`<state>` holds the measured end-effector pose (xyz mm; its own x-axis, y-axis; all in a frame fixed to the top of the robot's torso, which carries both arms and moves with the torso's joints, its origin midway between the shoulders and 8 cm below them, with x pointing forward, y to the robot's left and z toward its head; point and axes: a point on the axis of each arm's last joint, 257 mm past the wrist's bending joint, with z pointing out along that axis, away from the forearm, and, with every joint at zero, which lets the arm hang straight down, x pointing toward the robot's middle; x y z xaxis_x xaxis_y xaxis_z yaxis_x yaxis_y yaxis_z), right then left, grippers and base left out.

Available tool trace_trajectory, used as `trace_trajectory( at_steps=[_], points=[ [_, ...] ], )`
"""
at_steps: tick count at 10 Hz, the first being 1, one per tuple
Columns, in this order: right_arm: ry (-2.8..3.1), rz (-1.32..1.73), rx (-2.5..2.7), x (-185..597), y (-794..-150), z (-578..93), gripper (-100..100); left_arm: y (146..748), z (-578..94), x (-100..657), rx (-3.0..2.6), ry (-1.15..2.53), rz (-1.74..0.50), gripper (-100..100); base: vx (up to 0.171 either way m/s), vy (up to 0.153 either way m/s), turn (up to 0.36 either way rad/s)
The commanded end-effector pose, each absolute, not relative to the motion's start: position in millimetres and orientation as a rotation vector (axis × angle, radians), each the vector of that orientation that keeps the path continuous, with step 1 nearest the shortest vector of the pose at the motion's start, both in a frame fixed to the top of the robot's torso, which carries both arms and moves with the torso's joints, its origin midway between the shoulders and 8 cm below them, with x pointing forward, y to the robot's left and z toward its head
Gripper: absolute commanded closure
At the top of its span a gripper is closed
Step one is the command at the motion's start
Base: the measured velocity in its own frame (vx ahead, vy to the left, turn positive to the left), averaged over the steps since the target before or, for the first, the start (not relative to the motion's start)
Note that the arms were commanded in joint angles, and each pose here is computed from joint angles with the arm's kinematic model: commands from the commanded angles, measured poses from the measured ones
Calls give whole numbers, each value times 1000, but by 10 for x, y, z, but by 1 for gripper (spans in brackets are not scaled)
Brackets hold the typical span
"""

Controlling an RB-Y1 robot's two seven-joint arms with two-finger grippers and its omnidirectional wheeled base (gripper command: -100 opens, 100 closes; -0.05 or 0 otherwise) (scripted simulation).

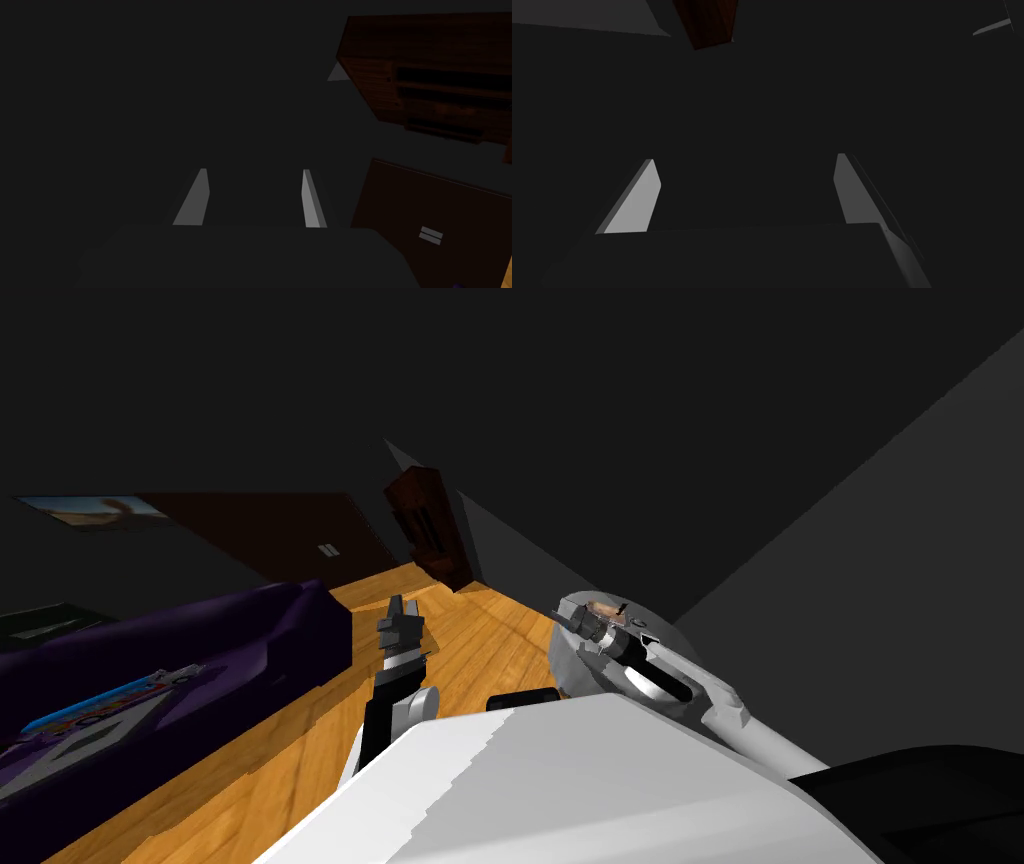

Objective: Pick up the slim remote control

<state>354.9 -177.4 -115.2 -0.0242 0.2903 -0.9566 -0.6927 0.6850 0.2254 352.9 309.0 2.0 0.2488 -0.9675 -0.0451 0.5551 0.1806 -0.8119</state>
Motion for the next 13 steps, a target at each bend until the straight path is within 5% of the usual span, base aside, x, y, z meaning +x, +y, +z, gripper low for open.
trace_trajectory(
  at_steps=[1,13],
  points=[
    [1428,776,-412,3534,-1771,-1343,-100,3090,20,3529,-774,656,-1192,0,0,-35,175],
    [1860,383,-949,2808,-2521,-3327,-100,3091,18,3528,-774,657,-1191,0,2,-43,219]
  ],
)
